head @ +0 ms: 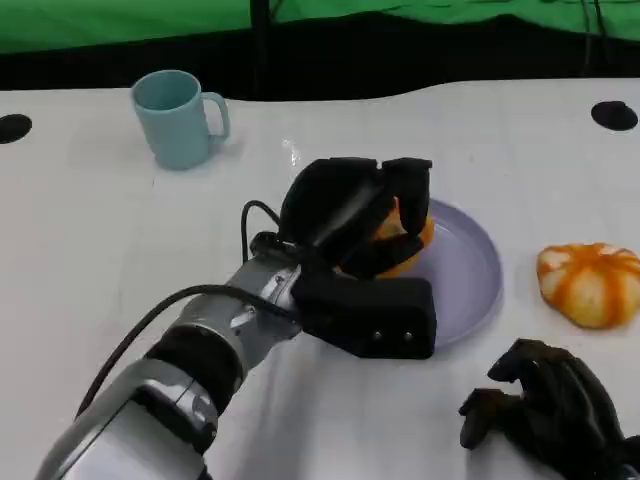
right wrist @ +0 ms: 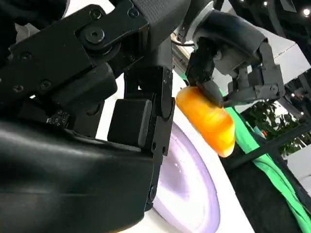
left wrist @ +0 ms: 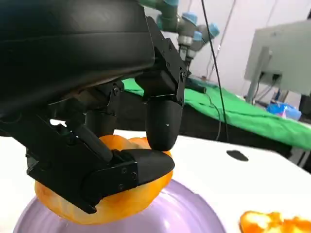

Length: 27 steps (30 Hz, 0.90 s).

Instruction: Grasp the bread from the table and place it into the plate.

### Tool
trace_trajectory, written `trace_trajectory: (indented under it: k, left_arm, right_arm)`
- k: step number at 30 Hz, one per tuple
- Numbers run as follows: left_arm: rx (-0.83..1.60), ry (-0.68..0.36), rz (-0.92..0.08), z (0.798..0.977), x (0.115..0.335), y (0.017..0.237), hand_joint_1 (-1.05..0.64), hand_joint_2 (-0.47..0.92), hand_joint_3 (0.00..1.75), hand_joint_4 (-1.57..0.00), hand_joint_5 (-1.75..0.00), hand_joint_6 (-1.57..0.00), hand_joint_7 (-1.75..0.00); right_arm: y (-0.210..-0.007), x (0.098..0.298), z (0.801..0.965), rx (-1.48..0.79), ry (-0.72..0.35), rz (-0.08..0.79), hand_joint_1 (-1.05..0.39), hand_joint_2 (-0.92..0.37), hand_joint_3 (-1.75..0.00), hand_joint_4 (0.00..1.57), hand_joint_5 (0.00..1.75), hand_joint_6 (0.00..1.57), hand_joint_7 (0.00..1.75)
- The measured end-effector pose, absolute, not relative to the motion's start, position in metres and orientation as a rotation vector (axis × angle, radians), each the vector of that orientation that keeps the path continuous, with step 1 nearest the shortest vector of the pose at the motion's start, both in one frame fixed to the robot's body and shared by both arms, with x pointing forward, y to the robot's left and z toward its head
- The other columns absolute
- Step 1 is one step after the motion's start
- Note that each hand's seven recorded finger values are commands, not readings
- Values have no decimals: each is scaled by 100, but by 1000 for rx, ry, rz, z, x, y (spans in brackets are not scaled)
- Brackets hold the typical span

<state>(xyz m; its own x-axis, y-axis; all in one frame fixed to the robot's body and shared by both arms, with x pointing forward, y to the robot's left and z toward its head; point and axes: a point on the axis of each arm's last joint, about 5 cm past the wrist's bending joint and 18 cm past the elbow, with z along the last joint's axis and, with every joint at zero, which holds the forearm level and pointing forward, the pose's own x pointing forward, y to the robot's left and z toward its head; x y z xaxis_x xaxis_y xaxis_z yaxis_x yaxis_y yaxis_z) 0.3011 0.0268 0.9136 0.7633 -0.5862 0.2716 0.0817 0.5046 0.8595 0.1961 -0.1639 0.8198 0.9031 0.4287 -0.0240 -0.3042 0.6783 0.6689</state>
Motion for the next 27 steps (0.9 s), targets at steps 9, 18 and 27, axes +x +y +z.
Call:
trace_trajectory:
  k: [9,18,27]
  left_arm:
    - [1111,-457,-609,919,306,25,-56,92,28,-14,-92,-30,-15]
    - [1208,-396,-712,924,310,28,-98,92,46,0,-33,0,0]
    - [1238,-436,-731,939,315,34,-105,92,50,-1,-30,-2,-1]
  right_arm:
    - [-163,196,820,716,184,417,-105,-74,0,157,74,157,37]
    - [-164,196,820,715,181,416,-105,-73,0,157,75,157,37]
    - [-164,196,820,719,178,417,-104,-73,0,157,74,157,37]
